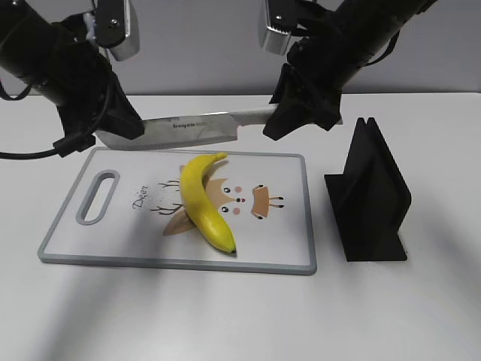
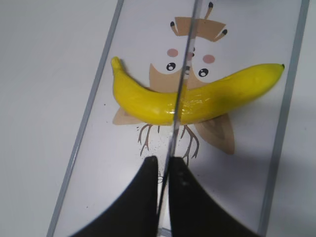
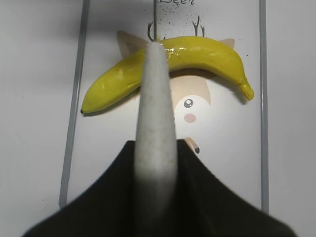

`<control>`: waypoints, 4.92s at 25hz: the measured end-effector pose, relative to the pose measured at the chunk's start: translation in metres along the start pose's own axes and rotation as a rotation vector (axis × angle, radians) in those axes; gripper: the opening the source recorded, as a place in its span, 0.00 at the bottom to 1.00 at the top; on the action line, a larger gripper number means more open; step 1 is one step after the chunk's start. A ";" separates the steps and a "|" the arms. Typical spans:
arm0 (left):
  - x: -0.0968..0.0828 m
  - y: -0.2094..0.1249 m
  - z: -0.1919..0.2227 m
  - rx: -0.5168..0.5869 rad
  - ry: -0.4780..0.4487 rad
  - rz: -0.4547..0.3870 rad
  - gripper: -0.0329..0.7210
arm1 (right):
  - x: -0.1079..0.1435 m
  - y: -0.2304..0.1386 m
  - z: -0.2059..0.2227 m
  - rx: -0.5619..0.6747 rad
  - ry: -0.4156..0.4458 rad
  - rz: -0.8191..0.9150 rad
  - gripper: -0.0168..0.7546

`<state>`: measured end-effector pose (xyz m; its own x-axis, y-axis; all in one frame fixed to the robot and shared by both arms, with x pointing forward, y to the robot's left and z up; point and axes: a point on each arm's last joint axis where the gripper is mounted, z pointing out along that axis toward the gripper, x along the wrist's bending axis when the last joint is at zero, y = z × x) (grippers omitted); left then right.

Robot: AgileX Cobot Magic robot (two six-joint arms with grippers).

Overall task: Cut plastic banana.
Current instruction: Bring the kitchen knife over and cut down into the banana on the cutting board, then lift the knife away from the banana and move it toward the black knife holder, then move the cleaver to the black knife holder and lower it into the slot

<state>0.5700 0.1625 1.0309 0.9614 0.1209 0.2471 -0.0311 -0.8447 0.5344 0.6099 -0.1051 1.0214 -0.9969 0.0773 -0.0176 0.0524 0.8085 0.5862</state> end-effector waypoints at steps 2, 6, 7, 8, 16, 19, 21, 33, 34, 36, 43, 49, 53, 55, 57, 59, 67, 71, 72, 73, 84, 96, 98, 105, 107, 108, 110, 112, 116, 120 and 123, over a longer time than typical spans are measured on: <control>0.000 -0.002 0.004 0.006 -0.015 0.005 0.06 | -0.001 -0.001 0.001 0.005 -0.004 -0.008 0.25; 0.000 -0.006 0.014 0.015 -0.036 -0.002 0.05 | -0.003 -0.002 0.003 0.008 -0.012 -0.018 0.25; 0.001 -0.007 0.016 0.016 -0.035 -0.006 0.05 | -0.003 -0.002 0.003 0.011 -0.017 -0.020 0.25; 0.001 -0.008 0.017 0.018 -0.035 -0.007 0.05 | -0.004 -0.003 0.004 0.012 -0.022 -0.020 0.25; 0.004 -0.023 0.046 0.058 -0.076 -0.030 0.05 | -0.015 -0.024 0.042 0.047 0.025 0.030 0.25; 0.003 -0.040 0.077 0.089 -0.130 -0.074 0.05 | -0.021 -0.046 0.075 0.092 0.076 0.069 0.25; 0.003 -0.046 0.090 0.089 -0.157 -0.102 0.05 | -0.022 -0.057 0.089 0.119 0.109 0.091 0.25; 0.002 -0.034 0.082 0.082 -0.119 -0.069 0.05 | -0.023 -0.058 0.085 0.157 0.081 0.098 0.26; 0.003 -0.031 0.078 0.082 -0.109 -0.060 0.05 | -0.023 -0.056 0.081 0.156 0.074 0.092 0.26; 0.004 -0.025 0.065 0.074 -0.076 -0.036 0.05 | -0.022 -0.047 0.069 0.141 0.041 0.075 0.26; 0.005 0.000 0.016 0.031 0.029 0.033 0.05 | -0.015 -0.016 0.023 0.083 -0.056 0.012 0.26; 0.001 0.007 0.003 0.008 0.028 0.034 0.10 | -0.008 -0.006 0.005 0.067 -0.065 -0.008 0.26; 0.000 0.010 0.003 -0.027 0.017 -0.004 0.36 | -0.007 -0.006 0.004 0.071 -0.059 -0.001 0.25; 0.000 0.011 0.003 -0.041 0.016 -0.018 0.50 | -0.007 -0.006 0.004 0.072 -0.059 0.008 0.25; 0.001 0.012 0.003 -0.048 0.035 -0.062 0.59 | -0.007 -0.006 0.003 0.080 -0.066 0.017 0.25; 0.006 0.012 0.002 -0.054 0.083 -0.141 0.63 | -0.007 -0.007 -0.001 0.103 -0.082 0.032 0.25; 0.029 0.033 -0.026 -0.092 0.182 -0.344 0.76 | 0.003 -0.003 -0.031 0.170 -0.128 0.082 0.25; 0.039 0.039 -0.048 -0.008 0.214 -0.442 0.78 | 0.011 0.005 -0.052 0.157 -0.182 0.178 0.25; 0.041 0.040 -0.054 0.019 0.227 -0.475 0.78 | 0.013 0.007 -0.058 0.151 -0.200 0.213 0.25; 0.042 0.040 -0.059 0.045 0.232 -0.506 0.78 | 0.015 0.009 -0.064 0.145 -0.219 0.255 0.25; 0.031 0.024 -0.078 0.325 0.225 -0.800 0.78 | 0.041 0.018 -0.101 0.140 -0.254 0.575 0.25; 0.015 0.023 -0.104 0.317 0.308 -0.938 0.78 | 0.070 0.022 -0.144 0.065 -0.396 0.961 0.25; 0.004 0.023 -0.115 0.309 0.321 -0.940 0.78 | 0.077 0.019 -0.148 0.059 -0.409 1.006 0.25; -0.047 0.013 -0.151 0.283 0.365 -0.972 0.78 | 0.100 -0.008 -0.138 0.014 -0.483 1.144 0.25; -0.064 0.009 -0.160 0.271 0.374 -0.974 0.78 | 0.107 -0.018 -0.133 0.001 -0.508 1.167 0.25; -0.072 0.007 -0.164 0.265 0.378 -0.972 0.78 | 0.111 -0.023 -0.131 -0.001 -0.517 1.175 0.25; -0.086 0.003 -0.171 0.251 0.388 -0.972 0.78 | 0.115 -0.030 -0.127 0.003 -0.534 1.182 0.25; -0.100 0.000 -0.178 0.238 0.398 -0.968 0.78 | 0.117 -0.036 -0.122 0.015 -0.539 1.196 0.25; -0.129 -0.012 -0.186 0.223 0.418 -0.960 0.78 | 0.120 -0.050 -0.109 0.053 -0.549 1.236 0.25; -0.164 -0.030 -0.186 0.204 0.439 -0.968 0.77 | 0.122 -0.059 -0.099 0.044 -0.562 1.265 0.25; -0.192 -0.047 -0.181 0.177 0.459 -0.973 0.74 | 0.121 -0.062 -0.094 0.021 -0.572 1.281 0.25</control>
<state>0.3369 0.2732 1.1051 0.3585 0.9302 0.0791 0.7628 -0.3407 0.5496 0.4803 -0.2011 1.0589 -0.0956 0.9777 0.1869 0.9007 0.0050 0.4344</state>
